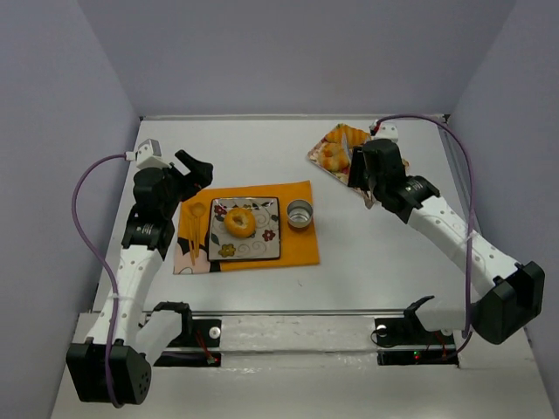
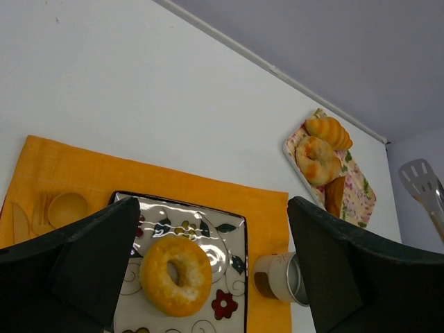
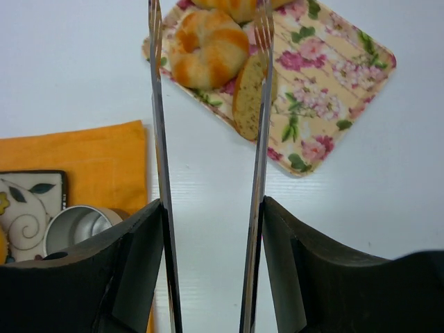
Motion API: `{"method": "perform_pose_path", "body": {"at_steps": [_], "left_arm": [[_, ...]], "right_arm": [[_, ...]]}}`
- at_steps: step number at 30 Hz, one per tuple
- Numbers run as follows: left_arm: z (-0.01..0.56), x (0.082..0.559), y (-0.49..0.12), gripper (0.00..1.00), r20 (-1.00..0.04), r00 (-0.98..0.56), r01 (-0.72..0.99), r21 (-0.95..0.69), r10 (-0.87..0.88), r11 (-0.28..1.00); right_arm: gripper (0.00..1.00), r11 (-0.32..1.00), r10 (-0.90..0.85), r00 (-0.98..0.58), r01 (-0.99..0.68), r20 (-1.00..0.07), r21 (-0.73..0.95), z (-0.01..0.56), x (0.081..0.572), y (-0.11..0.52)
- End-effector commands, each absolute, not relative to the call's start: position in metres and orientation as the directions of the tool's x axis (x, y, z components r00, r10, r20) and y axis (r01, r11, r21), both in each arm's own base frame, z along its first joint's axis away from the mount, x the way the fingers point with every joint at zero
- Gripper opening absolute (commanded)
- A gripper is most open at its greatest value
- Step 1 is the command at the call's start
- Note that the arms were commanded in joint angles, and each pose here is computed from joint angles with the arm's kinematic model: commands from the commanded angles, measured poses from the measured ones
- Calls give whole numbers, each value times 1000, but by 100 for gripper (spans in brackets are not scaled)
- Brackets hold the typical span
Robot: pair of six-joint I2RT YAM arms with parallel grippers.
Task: Place the bread
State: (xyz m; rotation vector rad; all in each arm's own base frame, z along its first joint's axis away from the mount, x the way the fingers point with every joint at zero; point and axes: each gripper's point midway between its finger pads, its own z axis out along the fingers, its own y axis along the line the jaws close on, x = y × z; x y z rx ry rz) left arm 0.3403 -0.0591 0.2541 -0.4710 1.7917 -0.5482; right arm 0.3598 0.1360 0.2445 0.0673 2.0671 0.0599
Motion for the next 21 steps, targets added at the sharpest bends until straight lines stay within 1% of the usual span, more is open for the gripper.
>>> {"method": "perform_pose_path", "body": {"at_steps": [1,7,13,17,19,20,21], "left_arm": [[261,347,-55,99,-785,-243,-43,-579,-570,814],[253,352,-53,99,-782,-256,-67,-573,-569,817],[252,352,-51,99,-783,-252,-77,-570,-569,818],[252,352,-49,99,-784,-245,-87,-569,-571,818],[251,352,-49,99,-783,-246,-88,-569,-571,818],[252,352,-49,99,-783,-245,-89,-568,-571,818],[251,352,-49,99,-783,-246,-90,-568,-571,818]], "right_arm": [[62,988,106,-524,153,-845,28,217,358,105],[67,989,70,-611,146,-788,-25,183,369,103],[68,994,43,-680,102,-732,-37,155,380,110],[67,992,47,-717,114,-695,-50,134,390,105],[65,991,59,-725,123,-687,-45,129,392,103],[58,990,76,-724,139,-686,-37,127,394,100],[53,990,75,-723,138,-687,-37,127,395,100]]}}
